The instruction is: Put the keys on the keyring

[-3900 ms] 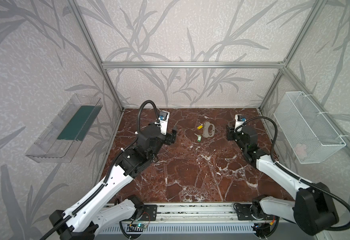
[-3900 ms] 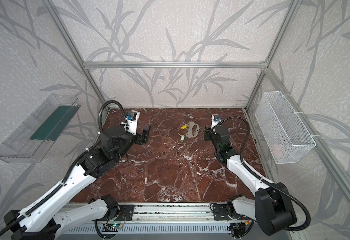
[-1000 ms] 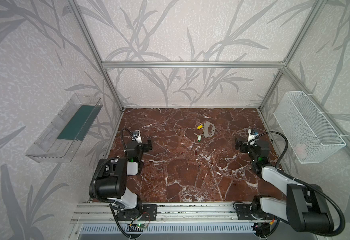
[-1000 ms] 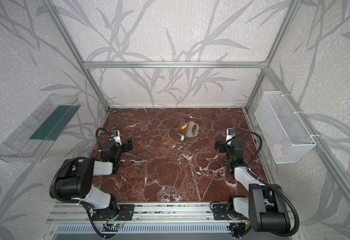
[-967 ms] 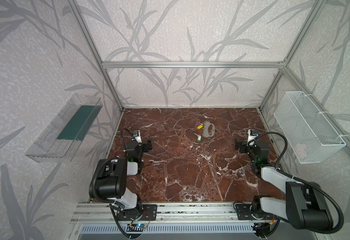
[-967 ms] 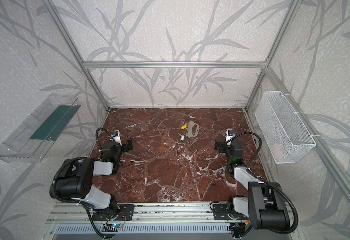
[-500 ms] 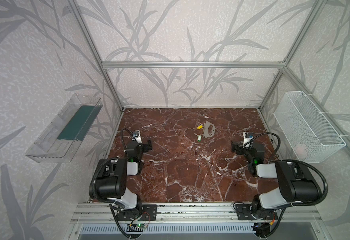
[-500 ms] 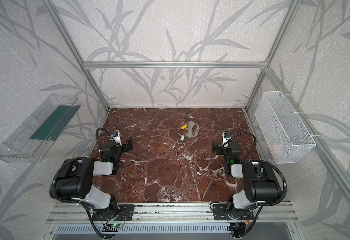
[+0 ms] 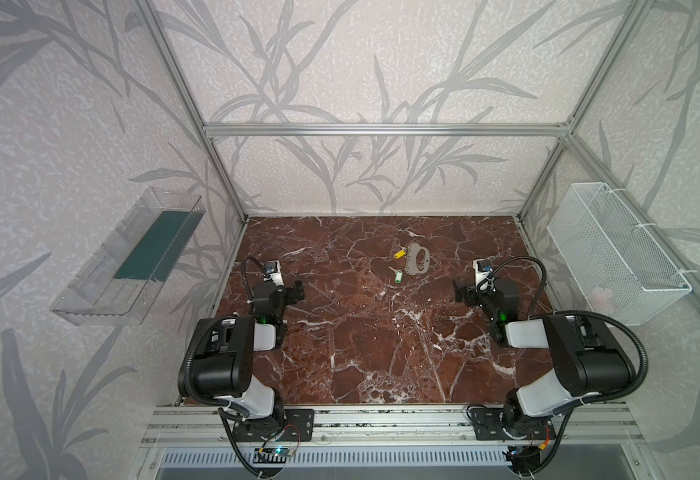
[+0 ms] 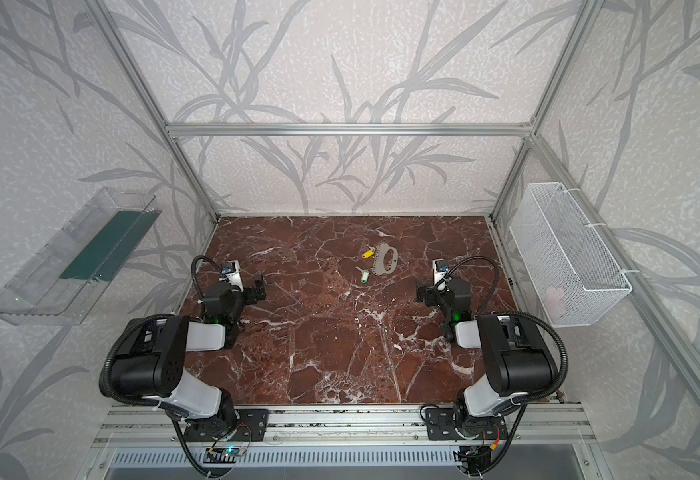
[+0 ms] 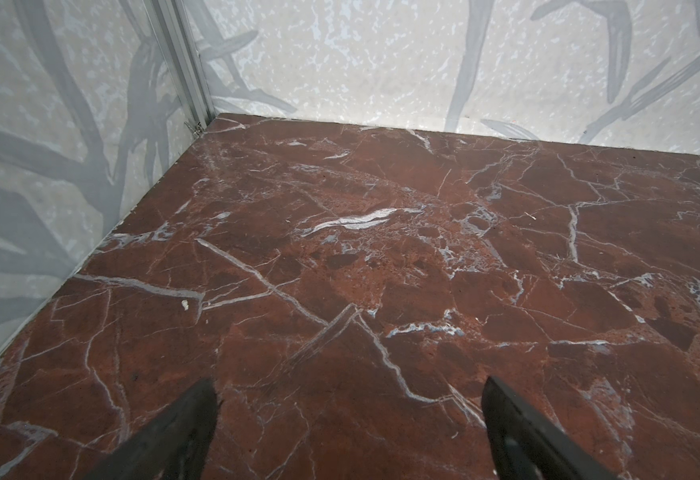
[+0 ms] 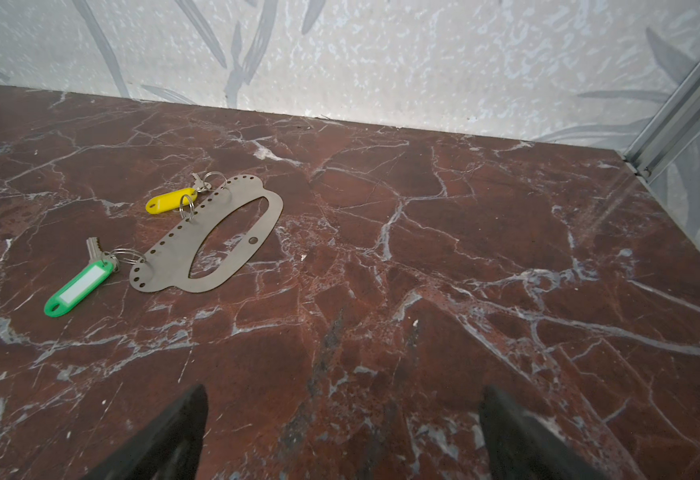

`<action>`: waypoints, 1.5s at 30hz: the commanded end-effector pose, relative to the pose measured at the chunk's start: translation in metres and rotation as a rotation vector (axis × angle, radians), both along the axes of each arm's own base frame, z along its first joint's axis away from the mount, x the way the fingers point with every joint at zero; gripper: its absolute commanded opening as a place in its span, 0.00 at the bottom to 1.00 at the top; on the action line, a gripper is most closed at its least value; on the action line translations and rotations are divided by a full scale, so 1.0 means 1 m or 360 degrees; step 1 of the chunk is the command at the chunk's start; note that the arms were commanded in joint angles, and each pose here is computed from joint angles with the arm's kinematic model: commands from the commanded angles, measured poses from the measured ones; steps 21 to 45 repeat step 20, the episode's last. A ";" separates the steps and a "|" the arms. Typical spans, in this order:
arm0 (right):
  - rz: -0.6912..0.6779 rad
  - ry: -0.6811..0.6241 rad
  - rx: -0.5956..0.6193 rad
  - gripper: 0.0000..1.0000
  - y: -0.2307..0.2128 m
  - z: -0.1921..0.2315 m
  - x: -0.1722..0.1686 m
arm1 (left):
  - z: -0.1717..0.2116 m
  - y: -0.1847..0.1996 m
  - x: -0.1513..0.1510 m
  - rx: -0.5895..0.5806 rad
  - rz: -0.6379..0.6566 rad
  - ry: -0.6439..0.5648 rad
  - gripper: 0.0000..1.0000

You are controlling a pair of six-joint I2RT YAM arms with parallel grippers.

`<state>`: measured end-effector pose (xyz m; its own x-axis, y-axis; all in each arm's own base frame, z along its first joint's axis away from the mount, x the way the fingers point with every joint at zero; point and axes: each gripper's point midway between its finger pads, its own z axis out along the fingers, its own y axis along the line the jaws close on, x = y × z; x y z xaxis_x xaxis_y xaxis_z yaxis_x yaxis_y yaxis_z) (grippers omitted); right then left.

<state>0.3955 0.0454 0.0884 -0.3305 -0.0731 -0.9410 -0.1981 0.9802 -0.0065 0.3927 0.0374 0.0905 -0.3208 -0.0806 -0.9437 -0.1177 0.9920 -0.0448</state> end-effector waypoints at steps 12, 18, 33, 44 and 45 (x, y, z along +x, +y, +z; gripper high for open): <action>-0.0012 -0.0057 -0.0020 0.99 -0.003 0.005 0.002 | 0.004 0.001 0.004 0.0020 0.0002 -0.0016 0.99; -0.0011 -0.0052 -0.0023 0.99 -0.003 0.005 0.002 | 0.004 0.000 0.004 0.0020 0.0001 -0.0014 0.99; -0.0007 -0.0047 -0.0027 0.99 -0.002 0.004 0.002 | 0.003 0.000 0.004 0.0020 0.0000 -0.0013 0.99; -0.0007 -0.0047 -0.0027 0.99 -0.002 0.004 0.002 | 0.003 0.000 0.004 0.0020 0.0000 -0.0013 0.99; -0.0007 -0.0047 -0.0027 0.99 -0.002 0.004 0.002 | 0.003 0.000 0.004 0.0020 0.0000 -0.0013 0.99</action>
